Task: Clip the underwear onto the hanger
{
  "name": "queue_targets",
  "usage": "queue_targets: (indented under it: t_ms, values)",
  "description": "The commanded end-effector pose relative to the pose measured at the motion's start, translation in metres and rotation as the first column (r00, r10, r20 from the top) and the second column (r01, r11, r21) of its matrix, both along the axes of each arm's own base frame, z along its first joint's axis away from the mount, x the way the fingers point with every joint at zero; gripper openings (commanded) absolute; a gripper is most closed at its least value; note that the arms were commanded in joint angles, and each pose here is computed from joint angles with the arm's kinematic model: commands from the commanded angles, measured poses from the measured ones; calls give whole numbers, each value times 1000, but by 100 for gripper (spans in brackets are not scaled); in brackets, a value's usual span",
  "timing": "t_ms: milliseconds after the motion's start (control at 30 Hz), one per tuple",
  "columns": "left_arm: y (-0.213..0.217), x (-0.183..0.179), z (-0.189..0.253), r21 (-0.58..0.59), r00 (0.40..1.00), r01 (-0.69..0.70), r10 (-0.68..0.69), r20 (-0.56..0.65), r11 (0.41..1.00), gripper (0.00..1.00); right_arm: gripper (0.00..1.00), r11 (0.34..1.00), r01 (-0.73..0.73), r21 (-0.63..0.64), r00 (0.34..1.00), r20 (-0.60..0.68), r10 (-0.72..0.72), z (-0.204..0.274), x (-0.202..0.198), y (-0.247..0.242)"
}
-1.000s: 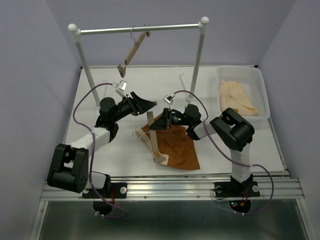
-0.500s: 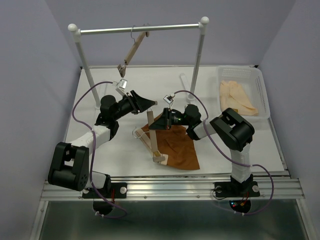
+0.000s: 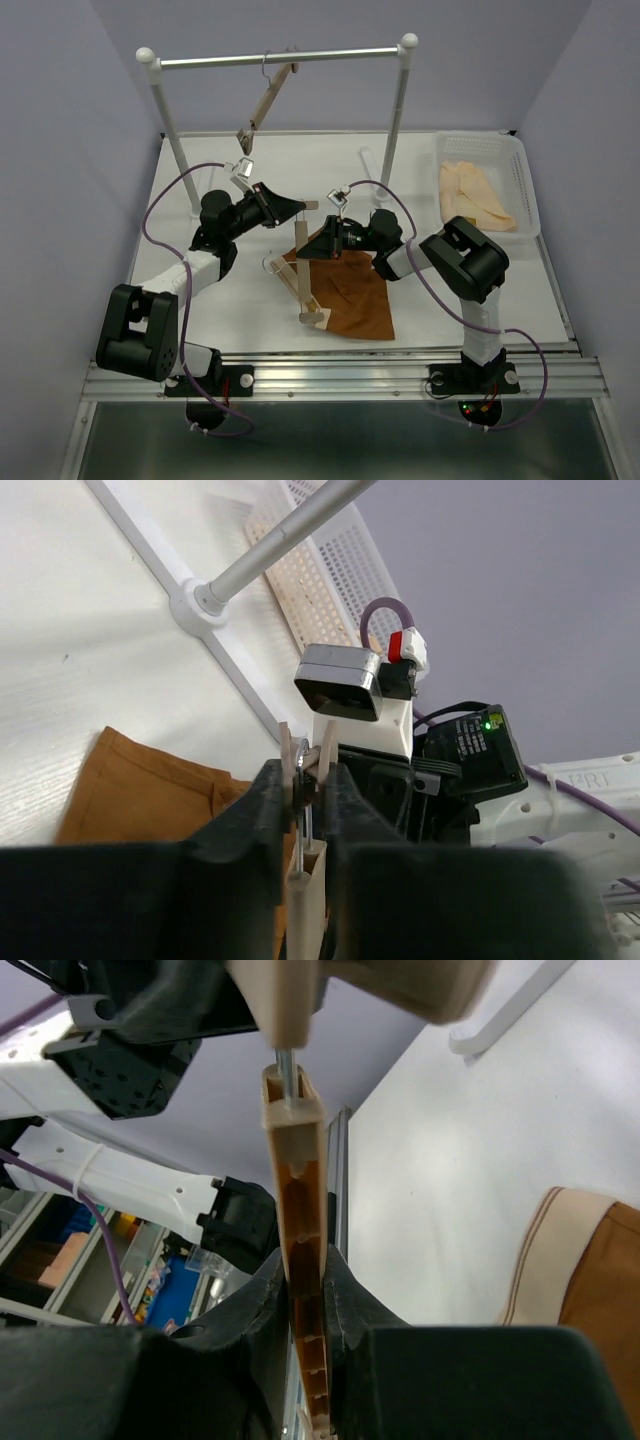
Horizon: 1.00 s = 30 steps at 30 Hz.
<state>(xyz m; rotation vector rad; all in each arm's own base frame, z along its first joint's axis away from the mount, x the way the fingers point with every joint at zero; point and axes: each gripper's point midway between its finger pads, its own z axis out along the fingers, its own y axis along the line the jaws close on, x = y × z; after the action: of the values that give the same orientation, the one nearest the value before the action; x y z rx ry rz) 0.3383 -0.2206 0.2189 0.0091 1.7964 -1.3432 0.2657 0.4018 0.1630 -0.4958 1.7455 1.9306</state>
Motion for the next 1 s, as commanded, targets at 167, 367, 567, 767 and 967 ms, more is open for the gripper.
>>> queue_targets:
  t_ms: [167,367,567,767,967]
  values:
    - [-7,-1,22,-20,996,41,-39,79,999,0,1,997,37,72,995,85,-43,26,3,-1]
    - [-2,0,30,-26,994,-2,4,107,1000,0,14,997,63,47,994,87,-67,24,8,0]
    - [-1,3,20,-21,996,-18,19,84,1000,0,78,992,126,-29,985,123,-121,20,17,-2]
    - [-1,1,9,-15,998,-13,14,64,1000,0,100,965,189,-180,969,194,-154,-5,21,-13]
    - [9,-1,-8,-5,999,-35,35,15,999,0,100,851,299,-431,932,324,-163,-57,29,-43]
